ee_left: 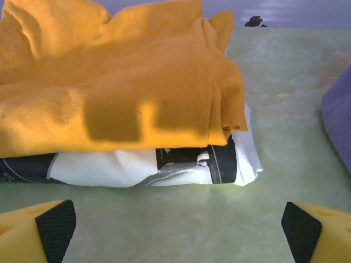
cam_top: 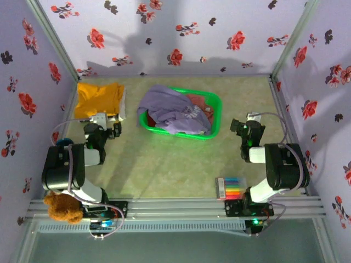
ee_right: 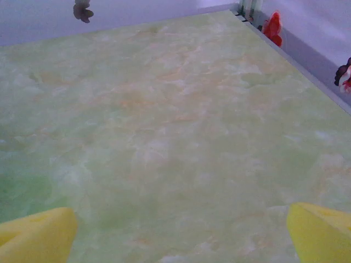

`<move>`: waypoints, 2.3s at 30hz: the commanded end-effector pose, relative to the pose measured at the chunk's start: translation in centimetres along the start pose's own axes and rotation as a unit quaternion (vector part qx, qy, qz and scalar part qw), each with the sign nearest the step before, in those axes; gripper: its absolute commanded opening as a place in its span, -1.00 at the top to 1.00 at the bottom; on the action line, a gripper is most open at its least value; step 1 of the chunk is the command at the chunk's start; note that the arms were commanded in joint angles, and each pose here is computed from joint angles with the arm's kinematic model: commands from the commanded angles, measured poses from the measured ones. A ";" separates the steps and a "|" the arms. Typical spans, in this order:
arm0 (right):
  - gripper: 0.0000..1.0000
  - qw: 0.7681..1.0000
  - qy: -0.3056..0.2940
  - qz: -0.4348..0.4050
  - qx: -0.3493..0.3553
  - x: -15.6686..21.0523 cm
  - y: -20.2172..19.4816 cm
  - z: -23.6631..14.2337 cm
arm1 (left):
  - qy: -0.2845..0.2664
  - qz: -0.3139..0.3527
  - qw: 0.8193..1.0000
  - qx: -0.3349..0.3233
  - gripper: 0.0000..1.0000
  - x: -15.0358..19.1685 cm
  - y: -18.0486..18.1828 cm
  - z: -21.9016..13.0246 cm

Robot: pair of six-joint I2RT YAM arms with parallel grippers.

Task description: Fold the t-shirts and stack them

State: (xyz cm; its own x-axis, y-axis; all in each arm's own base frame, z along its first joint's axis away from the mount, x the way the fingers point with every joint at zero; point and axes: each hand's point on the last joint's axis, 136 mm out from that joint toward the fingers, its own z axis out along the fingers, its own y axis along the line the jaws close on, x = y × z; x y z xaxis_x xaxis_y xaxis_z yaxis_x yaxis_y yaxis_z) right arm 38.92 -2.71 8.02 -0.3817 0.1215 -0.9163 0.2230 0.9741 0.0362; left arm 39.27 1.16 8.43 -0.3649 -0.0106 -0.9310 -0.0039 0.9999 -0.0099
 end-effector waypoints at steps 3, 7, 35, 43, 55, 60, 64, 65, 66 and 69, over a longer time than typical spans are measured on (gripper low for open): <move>-0.99 1.000 -0.009 0.003 -0.003 -0.7 0.0 0.1 | -0.011 0.011 1.000 0.007 -0.99 -1.1 -0.4 0.1; -0.99 1.000 -0.008 0.003 -0.003 -0.6 0.0 0.2 | -0.011 0.010 1.000 0.007 -0.99 -1.1 -0.4 0.1; -0.99 0.998 0.064 0.023 0.016 -9.1 -0.5 -7.6 | -0.003 -0.049 0.990 -0.135 -0.99 -10.9 1.7 -9.6; -0.89 0.959 0.261 0.047 -0.100 -9.9 5.8 -13.3 | 0.179 -0.314 0.932 0.025 -0.99 -8.8 -8.9 -14.9; 0.26 0.886 0.411 -0.008 -0.213 -5.1 16.3 -13.1 | 0.276 -0.338 0.896 0.080 -0.99 -2.6 -18.3 -12.0; 0.58 0.867 0.447 -0.025 -0.220 -2.0 18.5 -11.8 | 0.283 -0.356 0.886 0.093 -0.99 -1.8 -20.3 -9.5; 0.56 0.847 0.495 -0.062 -0.183 0.8 17.8 -10.9 | 0.290 -0.371 0.873 0.127 -0.99 -1.8 -22.8 -7.3; 0.55 0.843 0.504 -0.067 -0.176 1.3 17.6 -11.0 | 0.294 -0.373 0.869 0.139 -0.99 -2.0 -23.6 -6.8; 0.54 0.840 0.510 -0.065 -0.175 1.9 17.5 -11.1 | 0.300 -0.373 0.866 0.144 -0.99 -2.0 -24.2 -6.4; 0.54 0.839 0.511 -0.056 -0.180 2.8 17.4 -11.3 | 0.301 -0.368 0.866 0.153 -0.99 -2.7 -25.3 -5.3</move>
State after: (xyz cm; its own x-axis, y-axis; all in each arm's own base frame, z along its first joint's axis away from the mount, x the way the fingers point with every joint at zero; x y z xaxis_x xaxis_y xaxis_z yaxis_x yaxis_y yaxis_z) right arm 33.05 16.90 10.73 -0.9904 -0.0342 -0.1336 -0.0693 0.9610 0.2677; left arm 33.25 -21.64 9.91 -0.7947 -0.5461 -0.2652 -0.3011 0.7339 -0.6089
